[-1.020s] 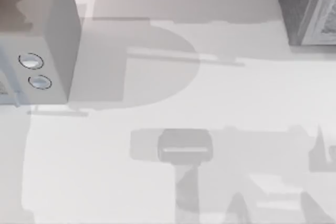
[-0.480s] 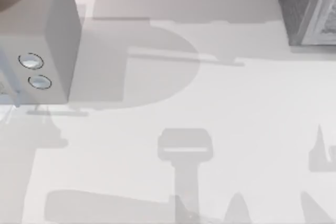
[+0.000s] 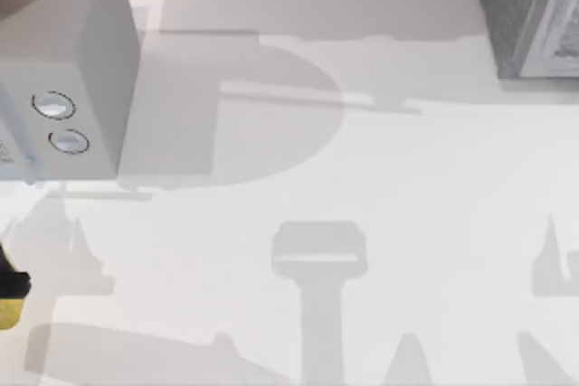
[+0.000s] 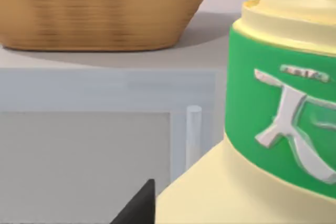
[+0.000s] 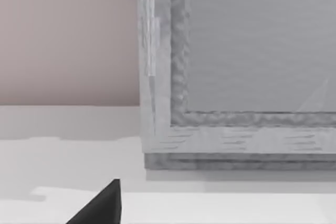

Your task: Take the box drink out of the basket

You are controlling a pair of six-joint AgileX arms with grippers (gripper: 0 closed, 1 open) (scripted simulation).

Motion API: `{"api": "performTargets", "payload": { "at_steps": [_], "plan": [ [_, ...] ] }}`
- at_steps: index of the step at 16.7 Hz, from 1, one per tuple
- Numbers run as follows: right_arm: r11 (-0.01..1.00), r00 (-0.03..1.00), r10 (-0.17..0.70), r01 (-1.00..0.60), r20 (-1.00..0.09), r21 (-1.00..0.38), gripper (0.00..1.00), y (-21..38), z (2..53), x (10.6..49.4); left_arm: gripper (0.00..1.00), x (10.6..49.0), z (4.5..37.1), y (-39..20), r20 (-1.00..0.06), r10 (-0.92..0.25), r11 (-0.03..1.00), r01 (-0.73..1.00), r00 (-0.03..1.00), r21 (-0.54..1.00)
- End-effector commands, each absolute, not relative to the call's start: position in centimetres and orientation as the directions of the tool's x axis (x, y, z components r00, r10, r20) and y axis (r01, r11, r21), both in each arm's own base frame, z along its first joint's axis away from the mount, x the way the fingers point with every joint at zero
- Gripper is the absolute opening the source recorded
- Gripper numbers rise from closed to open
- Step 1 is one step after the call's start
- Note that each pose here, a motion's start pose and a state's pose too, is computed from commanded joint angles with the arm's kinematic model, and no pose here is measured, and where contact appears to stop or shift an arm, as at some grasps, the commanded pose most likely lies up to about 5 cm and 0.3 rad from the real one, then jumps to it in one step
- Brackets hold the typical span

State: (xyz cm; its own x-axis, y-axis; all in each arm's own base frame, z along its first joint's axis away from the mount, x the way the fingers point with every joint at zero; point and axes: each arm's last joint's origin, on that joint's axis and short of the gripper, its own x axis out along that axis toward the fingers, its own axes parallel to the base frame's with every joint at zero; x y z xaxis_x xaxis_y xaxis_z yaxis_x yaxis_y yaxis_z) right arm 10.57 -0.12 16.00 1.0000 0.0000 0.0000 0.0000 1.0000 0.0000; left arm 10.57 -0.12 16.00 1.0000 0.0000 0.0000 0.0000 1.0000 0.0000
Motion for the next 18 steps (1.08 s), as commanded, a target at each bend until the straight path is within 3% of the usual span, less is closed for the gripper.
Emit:
{"api": "performTargets", "payload": {
  "at_steps": [8, 18],
  "plan": [
    [1.000, 1.000, 0.000, 0.000, 0.000, 0.000, 1.00, -0.1, 16.0, 10.6, 0.00, 11.2, 16.2, -0.7, -0.004, 0.020, 0.999, -0.020, 1.000, 0.028],
    [1.000, 1.000, 0.000, 0.000, 0.000, 0.000, 1.00, -0.1, 16.0, 10.6, 0.00, 14.0, 20.3, -7.6, 0.154, 0.152, 0.982, -0.167, 0.976, 0.088]
  ]
}}
